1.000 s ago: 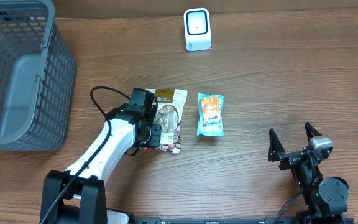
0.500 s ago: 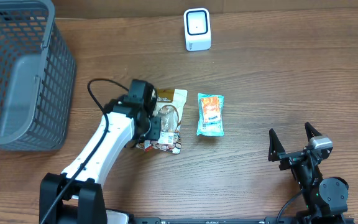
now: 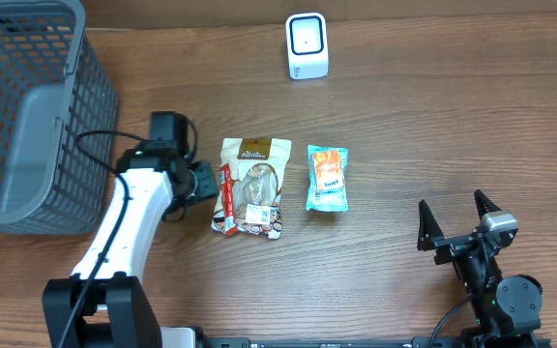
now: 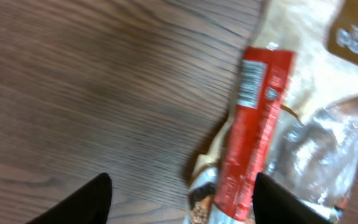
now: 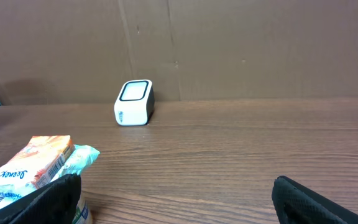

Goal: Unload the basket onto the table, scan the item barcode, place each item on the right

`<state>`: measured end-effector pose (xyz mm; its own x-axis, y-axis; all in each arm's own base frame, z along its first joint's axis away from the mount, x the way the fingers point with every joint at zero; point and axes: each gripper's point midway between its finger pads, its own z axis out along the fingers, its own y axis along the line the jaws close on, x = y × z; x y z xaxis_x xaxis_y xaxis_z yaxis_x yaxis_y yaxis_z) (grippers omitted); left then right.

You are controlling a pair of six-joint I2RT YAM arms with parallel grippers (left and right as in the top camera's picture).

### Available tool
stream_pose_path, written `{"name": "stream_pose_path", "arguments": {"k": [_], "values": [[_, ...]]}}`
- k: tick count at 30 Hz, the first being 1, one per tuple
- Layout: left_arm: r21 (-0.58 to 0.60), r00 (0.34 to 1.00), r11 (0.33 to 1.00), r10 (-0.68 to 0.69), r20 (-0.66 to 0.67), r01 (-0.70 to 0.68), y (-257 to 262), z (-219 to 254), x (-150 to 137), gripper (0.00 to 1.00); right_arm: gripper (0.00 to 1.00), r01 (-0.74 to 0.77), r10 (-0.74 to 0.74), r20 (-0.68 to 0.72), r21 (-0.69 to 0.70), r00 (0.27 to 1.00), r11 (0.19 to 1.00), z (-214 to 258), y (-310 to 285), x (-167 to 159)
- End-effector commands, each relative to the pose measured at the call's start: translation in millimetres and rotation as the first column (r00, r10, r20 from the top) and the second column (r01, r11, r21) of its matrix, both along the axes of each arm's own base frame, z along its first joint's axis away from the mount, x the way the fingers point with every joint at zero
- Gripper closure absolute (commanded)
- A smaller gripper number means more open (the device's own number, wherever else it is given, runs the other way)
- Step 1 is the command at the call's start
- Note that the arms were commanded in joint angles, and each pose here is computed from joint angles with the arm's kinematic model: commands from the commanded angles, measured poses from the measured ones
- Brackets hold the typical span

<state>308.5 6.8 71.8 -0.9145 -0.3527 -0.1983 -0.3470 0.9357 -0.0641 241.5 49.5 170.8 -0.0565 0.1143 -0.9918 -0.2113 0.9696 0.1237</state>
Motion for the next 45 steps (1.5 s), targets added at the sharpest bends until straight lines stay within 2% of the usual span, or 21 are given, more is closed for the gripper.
{"name": "stream_pose_path", "arguments": {"k": [1,2,45], "values": [[-0.001,0.997,0.998,0.068,0.027,-0.068,13.5,6.8,6.0,0.03,0.0,0.011,-0.011,0.008,-0.001,1.0,1.0,-0.9,-2.1,0.4],[-0.002,0.997,0.997,0.071,0.026,-0.071,14.4,6.8,5.9,0.0,0.0,0.011,-0.011,0.007,0.0,1.0,1.0,-0.9,-2.1,0.4],[-0.003,0.997,0.998,0.07,0.026,-0.07,13.9,6.8,5.9,0.0,0.0,0.011,-0.011,0.007,0.0,1.0,1.0,-0.9,-2.1,0.4]]}}
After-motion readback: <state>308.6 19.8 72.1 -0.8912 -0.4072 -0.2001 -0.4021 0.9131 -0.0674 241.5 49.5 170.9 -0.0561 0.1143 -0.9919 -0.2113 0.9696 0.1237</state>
